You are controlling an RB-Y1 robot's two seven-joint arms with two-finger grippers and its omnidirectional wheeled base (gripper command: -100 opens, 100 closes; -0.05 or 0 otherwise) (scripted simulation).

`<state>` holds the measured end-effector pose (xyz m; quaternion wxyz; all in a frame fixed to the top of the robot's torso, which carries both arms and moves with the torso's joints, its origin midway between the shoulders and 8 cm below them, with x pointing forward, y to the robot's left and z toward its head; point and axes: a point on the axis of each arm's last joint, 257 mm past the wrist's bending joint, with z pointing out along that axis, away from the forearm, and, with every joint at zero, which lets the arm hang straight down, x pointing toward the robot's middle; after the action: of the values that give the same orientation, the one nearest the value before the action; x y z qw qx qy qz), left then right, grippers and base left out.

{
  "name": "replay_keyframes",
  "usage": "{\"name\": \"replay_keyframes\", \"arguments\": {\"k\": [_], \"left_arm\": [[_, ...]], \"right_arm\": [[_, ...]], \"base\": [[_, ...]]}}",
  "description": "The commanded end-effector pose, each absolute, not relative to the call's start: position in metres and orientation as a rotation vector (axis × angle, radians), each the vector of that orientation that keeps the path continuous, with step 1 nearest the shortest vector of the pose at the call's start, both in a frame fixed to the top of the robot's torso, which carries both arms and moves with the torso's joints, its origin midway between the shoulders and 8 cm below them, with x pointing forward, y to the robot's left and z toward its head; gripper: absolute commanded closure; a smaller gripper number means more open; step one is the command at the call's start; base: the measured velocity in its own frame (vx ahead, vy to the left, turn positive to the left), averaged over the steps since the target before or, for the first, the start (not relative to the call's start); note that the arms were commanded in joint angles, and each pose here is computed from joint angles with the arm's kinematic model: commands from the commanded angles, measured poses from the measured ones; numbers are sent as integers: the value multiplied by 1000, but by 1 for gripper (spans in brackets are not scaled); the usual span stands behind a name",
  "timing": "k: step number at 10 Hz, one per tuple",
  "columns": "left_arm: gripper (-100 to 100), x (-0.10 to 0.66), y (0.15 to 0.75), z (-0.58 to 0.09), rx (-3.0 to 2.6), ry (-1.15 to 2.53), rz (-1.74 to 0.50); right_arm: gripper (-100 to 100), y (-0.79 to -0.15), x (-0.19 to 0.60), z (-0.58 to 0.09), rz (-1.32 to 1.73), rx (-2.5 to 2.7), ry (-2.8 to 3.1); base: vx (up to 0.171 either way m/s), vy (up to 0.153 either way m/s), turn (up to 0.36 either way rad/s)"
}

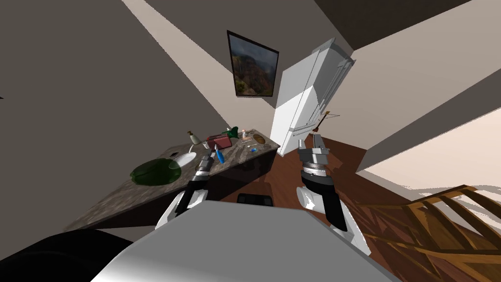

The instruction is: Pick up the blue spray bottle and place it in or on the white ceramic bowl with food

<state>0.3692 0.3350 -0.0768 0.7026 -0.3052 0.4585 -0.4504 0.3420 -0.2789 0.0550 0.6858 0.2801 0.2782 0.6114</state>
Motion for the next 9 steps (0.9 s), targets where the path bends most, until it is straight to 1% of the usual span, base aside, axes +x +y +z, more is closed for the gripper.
{"name": "replay_keyframes", "arguments": {"k": [1, 6, 7, 9], "left_arm": [[-100, 365, 352, -93, -691, 1088, -921], [-100, 347, 420, -146, -717, 1290, -647], [-100, 347, 420, -146, -717, 1290, -647], [-100, 335, 450, -165, -723, 1370, -530]], "right_arm": [[0, -279, 342, 55, 1369, 627, 623], [0, -279, 342, 55, 1369, 627, 623], [0, -279, 342, 55, 1369, 627, 623], [0, -279, 342, 55, 1369, 627, 623]], "base": [[36, -139, -49], [50, -138, -59], [38, -79, -7], [38, -69, -61]]}}
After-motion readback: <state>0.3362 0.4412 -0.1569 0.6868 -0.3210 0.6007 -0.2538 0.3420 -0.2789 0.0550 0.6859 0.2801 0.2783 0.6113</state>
